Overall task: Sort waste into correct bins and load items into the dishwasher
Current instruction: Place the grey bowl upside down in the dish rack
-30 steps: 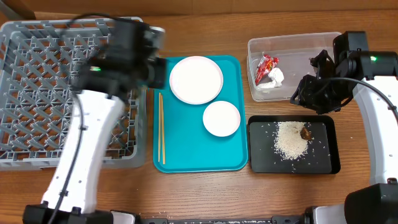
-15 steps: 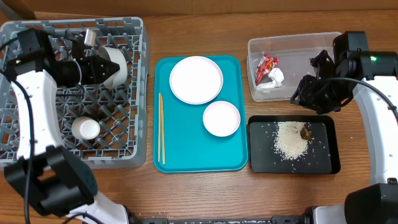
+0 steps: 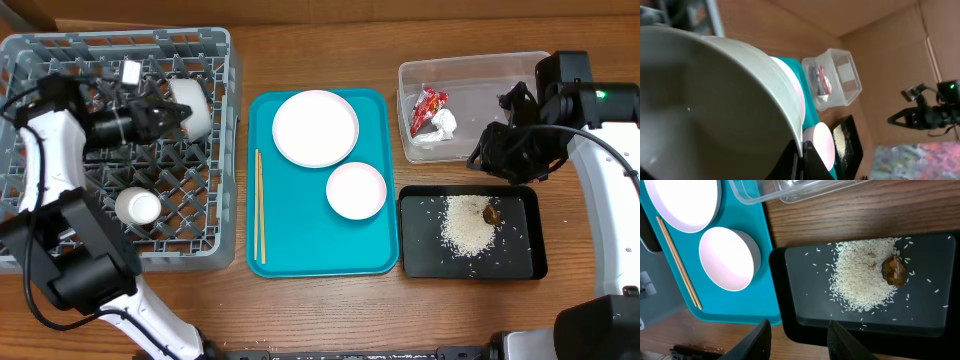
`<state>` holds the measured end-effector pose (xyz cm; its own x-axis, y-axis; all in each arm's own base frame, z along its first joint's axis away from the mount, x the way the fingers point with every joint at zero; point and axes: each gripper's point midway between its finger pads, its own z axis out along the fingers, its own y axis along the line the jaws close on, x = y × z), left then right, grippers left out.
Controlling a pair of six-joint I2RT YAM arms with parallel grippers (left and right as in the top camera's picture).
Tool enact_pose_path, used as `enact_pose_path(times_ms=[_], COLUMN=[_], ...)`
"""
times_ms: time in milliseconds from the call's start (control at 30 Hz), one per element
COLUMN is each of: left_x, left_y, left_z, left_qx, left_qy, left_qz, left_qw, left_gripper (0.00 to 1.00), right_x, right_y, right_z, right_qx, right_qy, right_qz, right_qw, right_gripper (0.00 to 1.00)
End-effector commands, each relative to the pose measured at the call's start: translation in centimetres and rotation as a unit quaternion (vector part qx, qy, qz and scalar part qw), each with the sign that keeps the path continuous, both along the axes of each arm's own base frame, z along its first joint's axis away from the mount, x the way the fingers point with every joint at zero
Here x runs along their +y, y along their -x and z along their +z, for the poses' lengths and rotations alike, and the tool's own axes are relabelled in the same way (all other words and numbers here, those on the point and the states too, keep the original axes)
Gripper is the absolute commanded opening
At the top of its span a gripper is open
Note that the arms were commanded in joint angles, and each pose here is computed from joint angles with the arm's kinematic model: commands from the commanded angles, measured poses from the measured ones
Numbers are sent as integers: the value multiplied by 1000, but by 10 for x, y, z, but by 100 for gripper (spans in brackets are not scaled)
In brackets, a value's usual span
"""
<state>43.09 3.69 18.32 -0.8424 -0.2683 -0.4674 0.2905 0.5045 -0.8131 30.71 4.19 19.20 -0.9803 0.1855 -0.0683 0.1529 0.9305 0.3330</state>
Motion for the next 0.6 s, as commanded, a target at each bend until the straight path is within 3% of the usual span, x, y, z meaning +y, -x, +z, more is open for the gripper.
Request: enact_pose_path(times_ms=[0,100,200,367,567], left_x=[38,52,62,67,64], left_y=[5,12,20,28,35], left_z=[-26,-34,-43,-43,-19], left_qx=[33,54,81,108,108], left_qy=[-16,-34,-52,-37,-15], left_qz=[38,54,63,77,82], left_qw=[999,997,993,991,991], left_gripper=[4,7,20,54,76], right_x=[0,0,0,0,-1], right_y=[0,0,0,0,2], right_z=[6,6,6,6,5], right_qx=[-12,-13,-13,-12,-9], right_qy=[4,5,5,5,9], right_qz=[3,3,3,3,3], right_qw=[1000,1000,1000,1000,1000], right_gripper=[39,39,39,39,39])
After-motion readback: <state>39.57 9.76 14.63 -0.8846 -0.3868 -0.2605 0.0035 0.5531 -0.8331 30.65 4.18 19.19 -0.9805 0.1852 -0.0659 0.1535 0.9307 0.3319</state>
